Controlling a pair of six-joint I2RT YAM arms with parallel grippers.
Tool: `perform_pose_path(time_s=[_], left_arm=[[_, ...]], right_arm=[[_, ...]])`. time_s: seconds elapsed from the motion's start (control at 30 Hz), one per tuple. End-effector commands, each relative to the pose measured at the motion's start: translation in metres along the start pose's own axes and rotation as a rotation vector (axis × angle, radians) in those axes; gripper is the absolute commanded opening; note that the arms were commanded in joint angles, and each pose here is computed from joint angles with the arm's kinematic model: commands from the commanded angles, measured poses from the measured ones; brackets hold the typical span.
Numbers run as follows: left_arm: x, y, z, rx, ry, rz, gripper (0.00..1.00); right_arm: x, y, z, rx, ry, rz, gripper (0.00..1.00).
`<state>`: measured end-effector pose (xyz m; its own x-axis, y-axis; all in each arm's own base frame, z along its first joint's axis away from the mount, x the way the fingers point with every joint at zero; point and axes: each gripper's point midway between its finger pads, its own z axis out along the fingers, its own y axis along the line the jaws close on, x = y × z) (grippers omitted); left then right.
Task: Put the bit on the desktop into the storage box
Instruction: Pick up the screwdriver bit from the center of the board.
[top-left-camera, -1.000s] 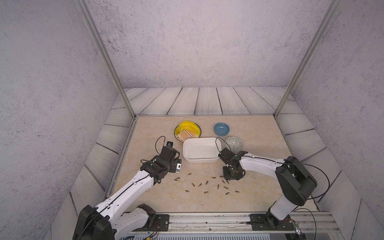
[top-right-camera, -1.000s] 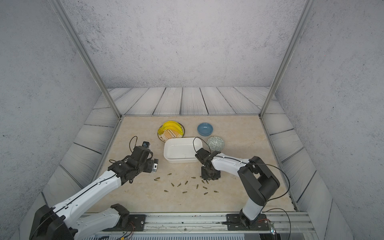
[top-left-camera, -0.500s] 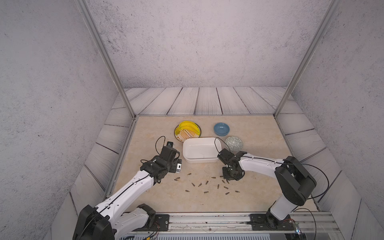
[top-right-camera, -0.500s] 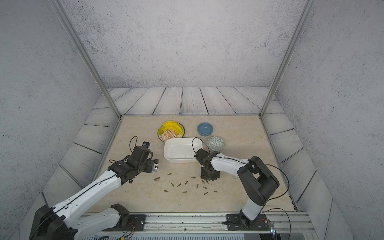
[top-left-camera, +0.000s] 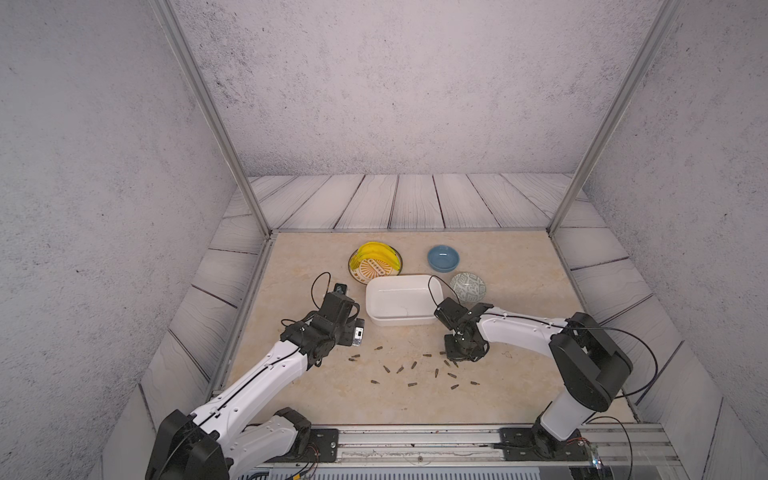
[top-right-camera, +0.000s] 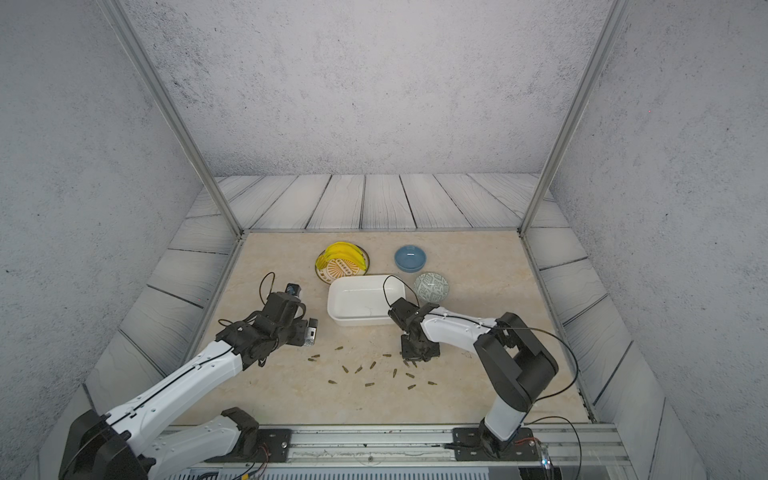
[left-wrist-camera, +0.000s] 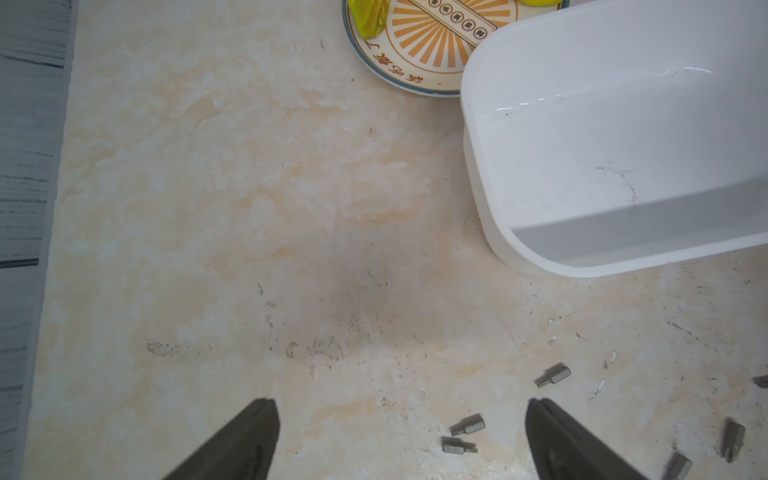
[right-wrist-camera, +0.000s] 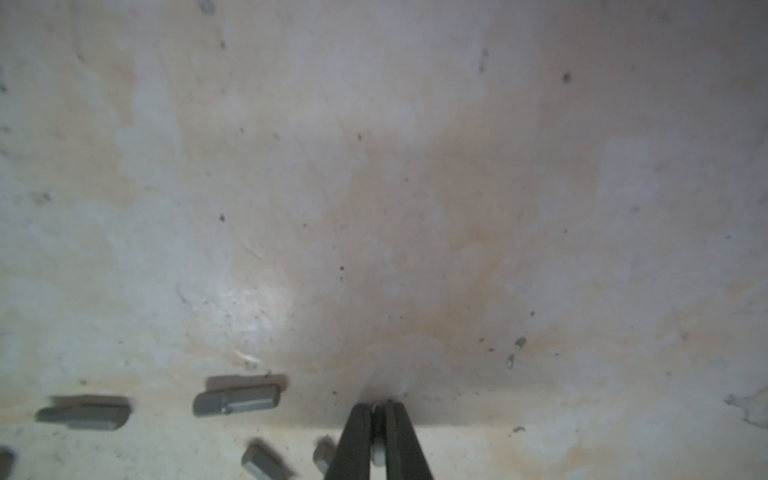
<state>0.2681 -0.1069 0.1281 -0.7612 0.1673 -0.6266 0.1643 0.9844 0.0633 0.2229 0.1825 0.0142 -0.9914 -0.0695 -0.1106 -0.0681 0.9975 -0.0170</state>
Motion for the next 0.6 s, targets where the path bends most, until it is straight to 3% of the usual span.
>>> perform_pose_path(time_s=[0.0,0.23,0.57], left_arm=[[0.008,-0.001,0.002,-0.002,0.029,0.003,0.99],[0.011,-0.003,0.004,0.004,0.046,0.002,0.99],[0.014,-0.009,0.003,0.041,0.073,-0.012,0.99]], right_arm=[[0.008,-0.008,0.005,0.048,0.027,-0.007,0.12],[0.002,-0.011,-0.009,0.061,-0.001,-0.014,0.1],[-0.043,-0.001,-0.094,0.054,-0.146,-0.081,0.1]])
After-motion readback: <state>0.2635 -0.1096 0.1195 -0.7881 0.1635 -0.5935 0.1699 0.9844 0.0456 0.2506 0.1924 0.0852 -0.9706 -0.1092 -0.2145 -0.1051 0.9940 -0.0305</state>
